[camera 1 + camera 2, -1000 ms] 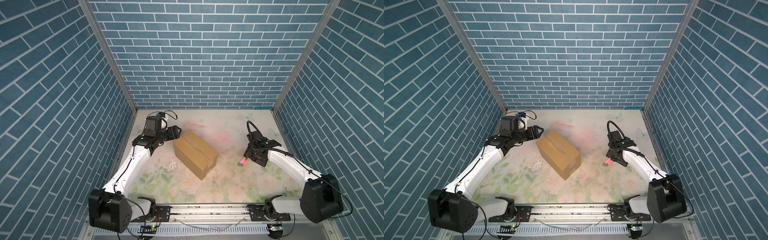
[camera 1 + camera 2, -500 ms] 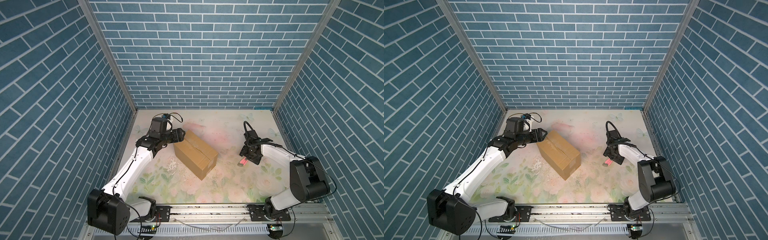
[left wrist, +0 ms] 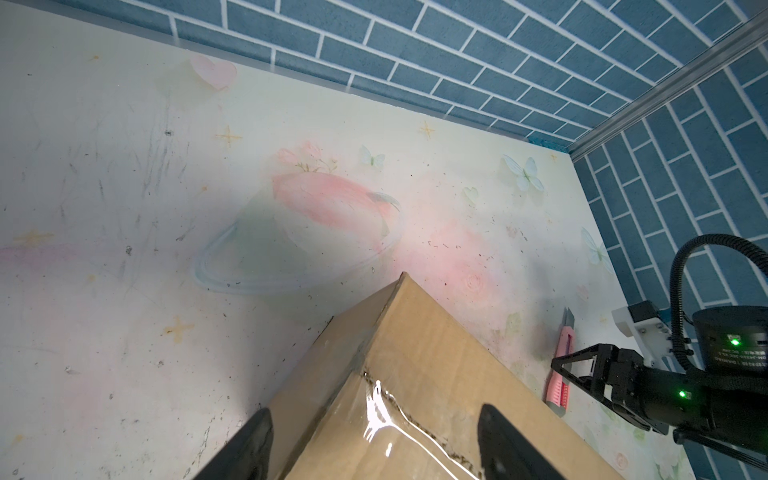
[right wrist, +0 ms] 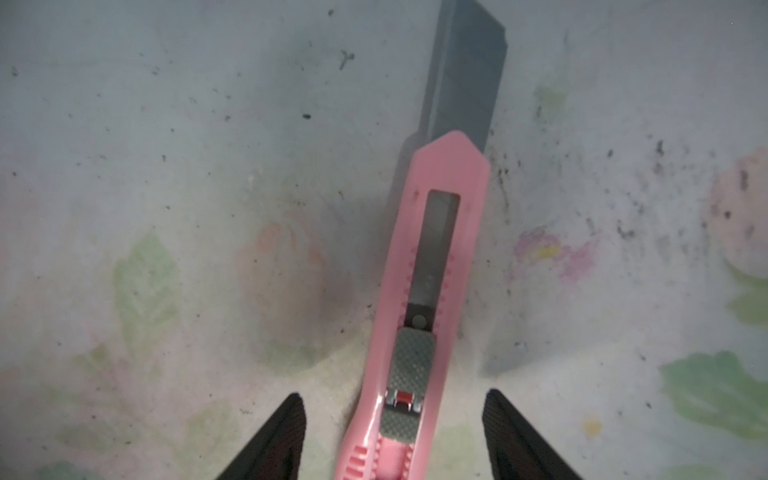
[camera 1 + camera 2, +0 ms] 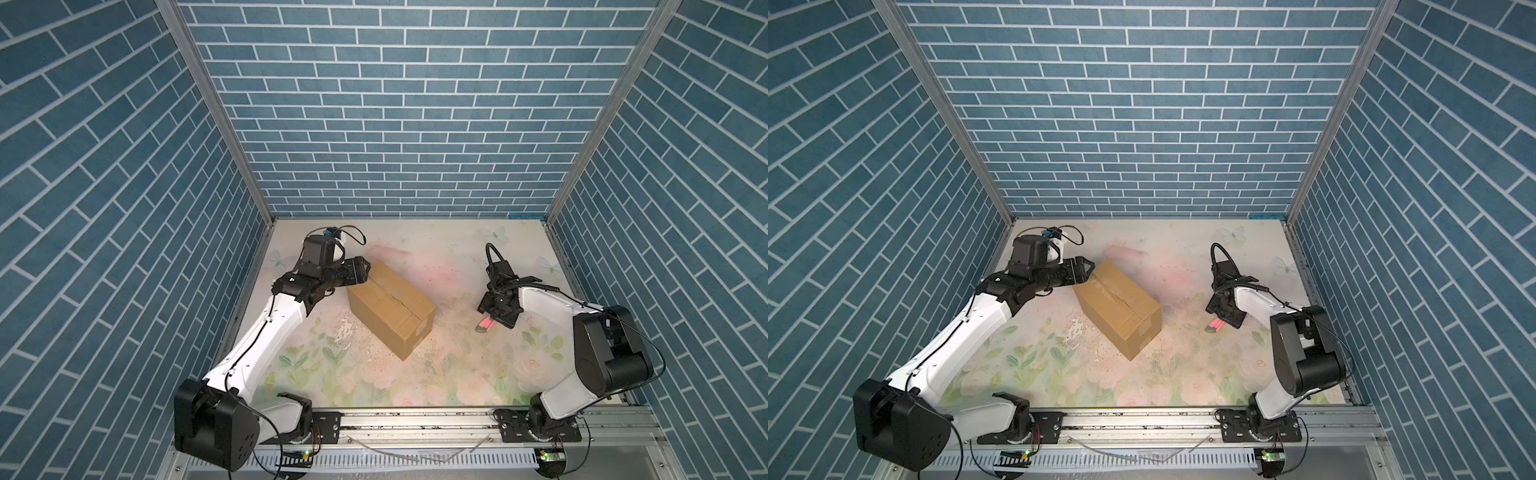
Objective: Unpack the express box
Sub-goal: 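Close the right gripper on the pink box cutter while left gripper holds the box, then lift the pink cutter with the right gripper while the left gripper moves toward it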
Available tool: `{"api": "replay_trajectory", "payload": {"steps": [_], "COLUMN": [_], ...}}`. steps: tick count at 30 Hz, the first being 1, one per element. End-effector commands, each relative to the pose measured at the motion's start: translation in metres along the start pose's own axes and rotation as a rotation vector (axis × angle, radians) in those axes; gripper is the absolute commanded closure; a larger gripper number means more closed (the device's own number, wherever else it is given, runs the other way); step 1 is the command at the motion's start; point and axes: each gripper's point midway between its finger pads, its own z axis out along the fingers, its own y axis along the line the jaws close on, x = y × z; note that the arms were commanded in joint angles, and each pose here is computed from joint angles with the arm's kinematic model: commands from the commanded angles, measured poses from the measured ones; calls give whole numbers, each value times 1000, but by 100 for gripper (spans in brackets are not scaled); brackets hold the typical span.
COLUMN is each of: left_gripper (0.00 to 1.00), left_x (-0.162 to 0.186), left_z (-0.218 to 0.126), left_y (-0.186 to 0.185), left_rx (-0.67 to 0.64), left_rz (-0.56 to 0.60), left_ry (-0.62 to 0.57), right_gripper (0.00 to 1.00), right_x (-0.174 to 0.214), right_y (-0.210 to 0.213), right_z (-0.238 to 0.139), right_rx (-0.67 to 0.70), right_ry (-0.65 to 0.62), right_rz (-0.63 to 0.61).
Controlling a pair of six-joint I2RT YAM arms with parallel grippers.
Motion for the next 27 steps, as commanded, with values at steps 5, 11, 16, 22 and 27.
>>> {"api": "replay_trajectory", "payload": {"steps": [5, 11, 16, 22, 27], "left_gripper": [22, 22, 22, 22, 22], "left_x": [-4, -3, -3, -3, -4], "left_z": [-7, -7, -6, -4, -4], "left_y": [-4, -3, -3, -3, -3], "left_rx": [1, 0, 1, 0, 0], "left_rz": [12, 11, 10, 10, 9], "left_ry": [-17, -15, -14, -11, -11], "right_gripper": [35, 40, 45, 53, 65], "right_x": [8, 11, 12, 13, 14], "right_y": [-8, -12, -16, -21, -26], "right_z": [10, 14, 17, 21, 23], "right_rx": [30, 49, 71, 114, 143], "right_ry": [34, 46, 57, 69, 82], "right_rz": [-18, -27, -40, -66, -89]}}
